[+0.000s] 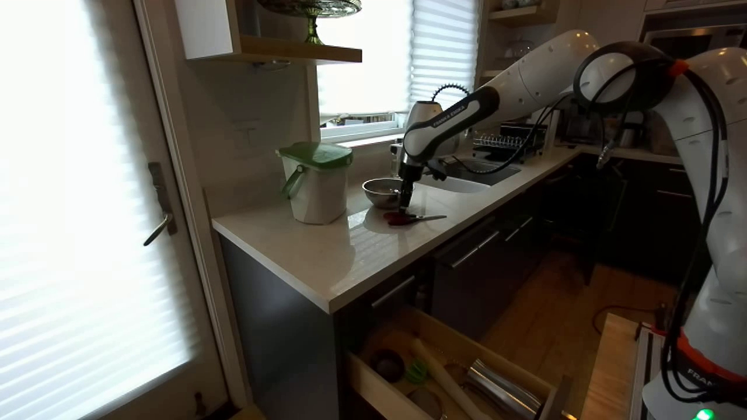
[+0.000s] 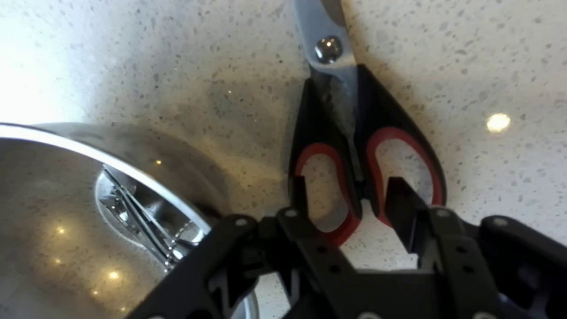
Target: Put the scissors on top of the silver bowl.
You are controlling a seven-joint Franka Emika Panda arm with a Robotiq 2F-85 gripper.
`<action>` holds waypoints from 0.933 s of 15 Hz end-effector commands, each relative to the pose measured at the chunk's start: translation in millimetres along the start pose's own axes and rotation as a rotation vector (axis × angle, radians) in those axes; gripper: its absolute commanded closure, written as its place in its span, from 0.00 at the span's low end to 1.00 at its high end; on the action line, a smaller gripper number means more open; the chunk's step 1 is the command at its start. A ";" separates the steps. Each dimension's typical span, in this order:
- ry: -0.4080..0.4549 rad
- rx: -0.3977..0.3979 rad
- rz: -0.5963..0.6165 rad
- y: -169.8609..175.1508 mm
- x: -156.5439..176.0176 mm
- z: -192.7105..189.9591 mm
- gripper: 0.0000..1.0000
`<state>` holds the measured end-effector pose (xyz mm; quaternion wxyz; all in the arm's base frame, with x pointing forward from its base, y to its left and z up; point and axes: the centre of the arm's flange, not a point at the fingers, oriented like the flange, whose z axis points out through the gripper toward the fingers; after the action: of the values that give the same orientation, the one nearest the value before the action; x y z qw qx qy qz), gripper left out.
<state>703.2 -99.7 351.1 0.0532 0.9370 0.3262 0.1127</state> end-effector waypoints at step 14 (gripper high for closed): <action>0.006 0.087 -0.049 -2.5 2.6 37.1 0.81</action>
<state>707.1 -97.9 321.3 0.0313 0.9340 0.3407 0.1033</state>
